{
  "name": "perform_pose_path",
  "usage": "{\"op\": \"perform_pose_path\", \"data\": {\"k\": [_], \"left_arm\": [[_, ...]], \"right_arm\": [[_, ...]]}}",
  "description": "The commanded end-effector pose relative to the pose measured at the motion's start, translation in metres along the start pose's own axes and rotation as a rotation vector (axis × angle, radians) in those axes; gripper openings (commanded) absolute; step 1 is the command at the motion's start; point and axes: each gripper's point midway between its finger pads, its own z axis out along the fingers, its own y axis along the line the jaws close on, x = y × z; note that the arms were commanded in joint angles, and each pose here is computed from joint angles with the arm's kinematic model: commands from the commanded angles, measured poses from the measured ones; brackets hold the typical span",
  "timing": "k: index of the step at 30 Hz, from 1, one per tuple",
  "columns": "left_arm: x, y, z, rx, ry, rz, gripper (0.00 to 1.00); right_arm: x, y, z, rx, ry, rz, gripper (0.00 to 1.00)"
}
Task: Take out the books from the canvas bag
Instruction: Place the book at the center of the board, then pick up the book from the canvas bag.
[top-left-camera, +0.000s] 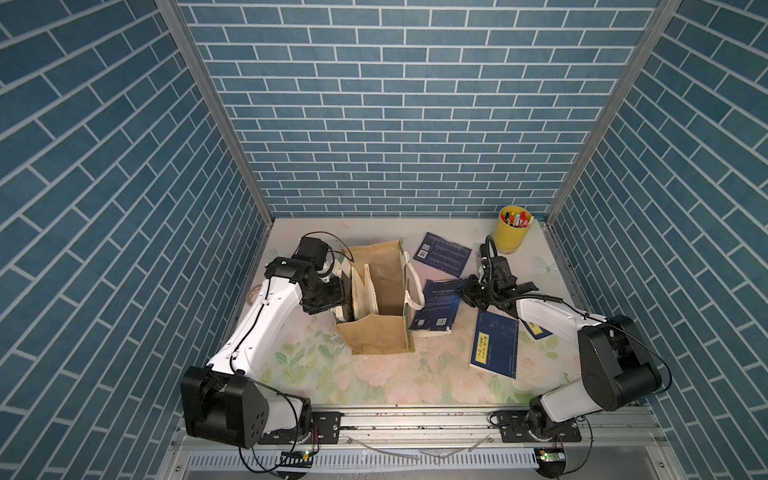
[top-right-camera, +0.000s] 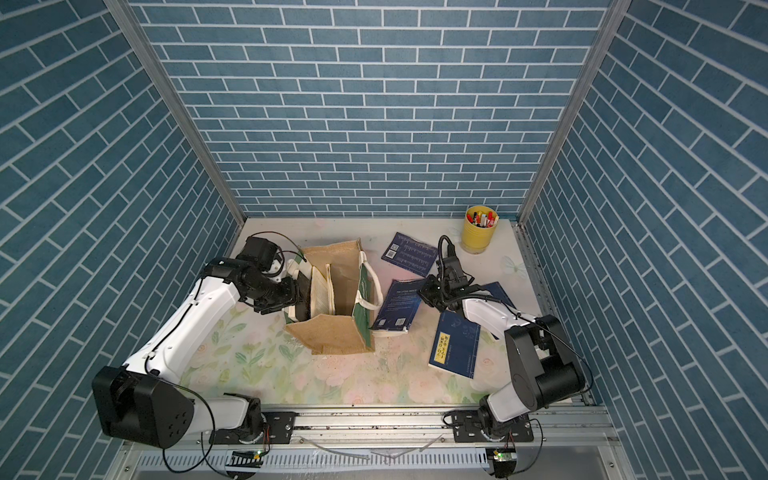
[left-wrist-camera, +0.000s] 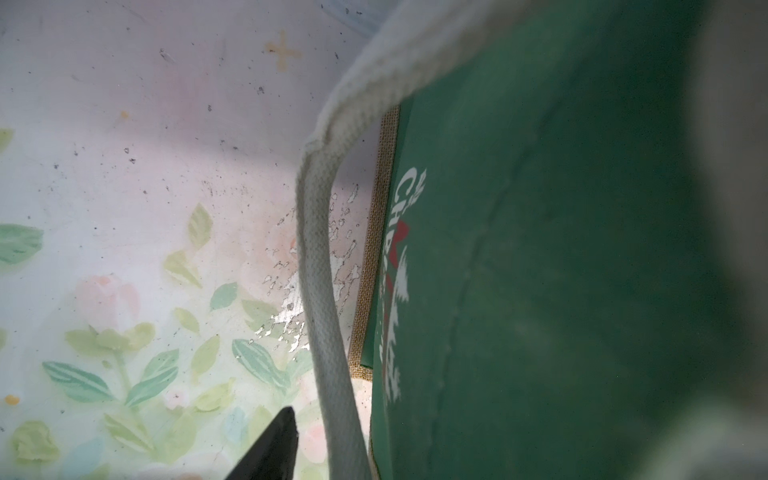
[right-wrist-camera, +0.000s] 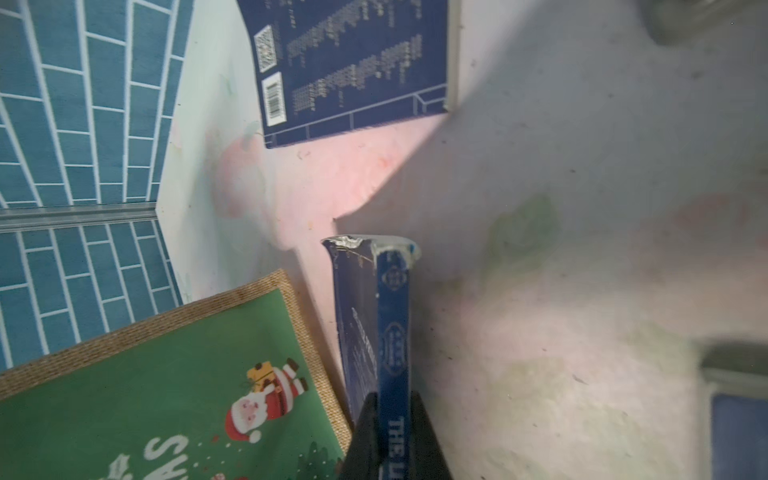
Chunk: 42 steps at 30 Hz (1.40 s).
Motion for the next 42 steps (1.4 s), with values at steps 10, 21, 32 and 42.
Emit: {"op": "perform_pose_path", "data": {"k": [10,21,32,42], "left_arm": [[0.001,0.002,-0.008,-0.014,0.007,-0.006,0.62],[-0.004,-0.004,-0.007,0.016,-0.006,-0.019,0.62],[-0.006,-0.012,-0.009,0.057,-0.019,-0.029,0.62],[-0.004,-0.011,-0.026,0.063,-0.057,-0.036,0.63]], "right_arm": [[-0.019,-0.014,-0.057,0.368,-0.007,-0.171,0.67],[0.005,0.168,-0.119,-0.007,0.003,-0.407,0.64],[0.107,0.281,-0.064,-0.147,0.271,-0.671,0.62],[0.156,0.26,-0.013,-0.035,0.409,-0.706,0.64]]}}
